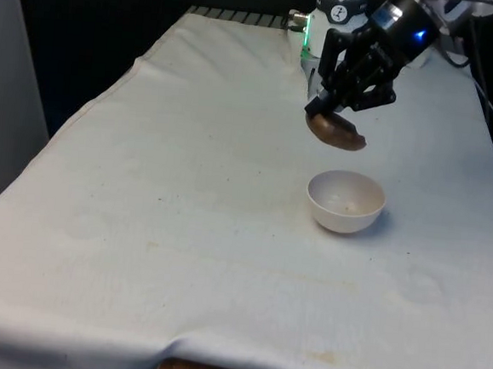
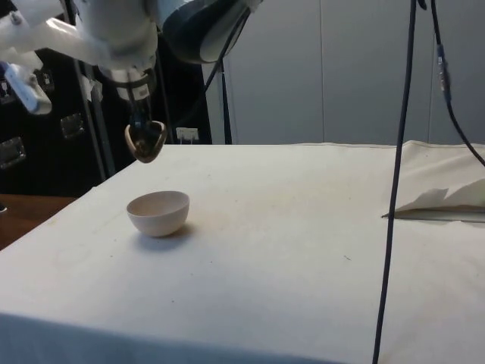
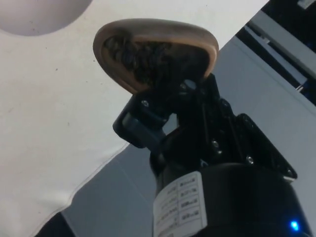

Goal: Pour the coffee beans from the cup into the bowl.

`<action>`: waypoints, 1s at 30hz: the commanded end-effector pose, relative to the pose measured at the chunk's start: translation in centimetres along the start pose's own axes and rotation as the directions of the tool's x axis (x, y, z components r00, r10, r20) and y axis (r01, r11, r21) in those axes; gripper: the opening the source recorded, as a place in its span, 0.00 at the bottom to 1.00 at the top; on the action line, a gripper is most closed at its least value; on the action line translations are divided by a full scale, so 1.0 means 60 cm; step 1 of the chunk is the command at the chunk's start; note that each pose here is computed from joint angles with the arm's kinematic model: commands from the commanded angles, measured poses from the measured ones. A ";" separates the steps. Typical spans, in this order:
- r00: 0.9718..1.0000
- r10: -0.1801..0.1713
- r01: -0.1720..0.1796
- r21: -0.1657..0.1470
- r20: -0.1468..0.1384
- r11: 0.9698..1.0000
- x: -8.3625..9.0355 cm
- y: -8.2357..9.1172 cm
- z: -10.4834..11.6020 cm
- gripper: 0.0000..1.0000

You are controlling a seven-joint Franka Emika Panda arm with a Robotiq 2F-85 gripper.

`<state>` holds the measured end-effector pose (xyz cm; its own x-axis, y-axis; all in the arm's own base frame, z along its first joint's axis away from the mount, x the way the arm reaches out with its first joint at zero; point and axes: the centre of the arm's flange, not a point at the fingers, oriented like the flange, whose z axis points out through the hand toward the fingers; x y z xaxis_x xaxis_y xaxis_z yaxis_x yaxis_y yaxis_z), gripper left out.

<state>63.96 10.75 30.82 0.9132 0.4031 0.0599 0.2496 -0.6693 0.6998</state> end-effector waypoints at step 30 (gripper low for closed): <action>1.000 -0.011 0.012 -0.213 0.006 0.977 -0.009 -0.007 0.007 0.00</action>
<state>63.70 10.56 30.04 0.9135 0.4040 0.0470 0.1886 -0.5232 0.8311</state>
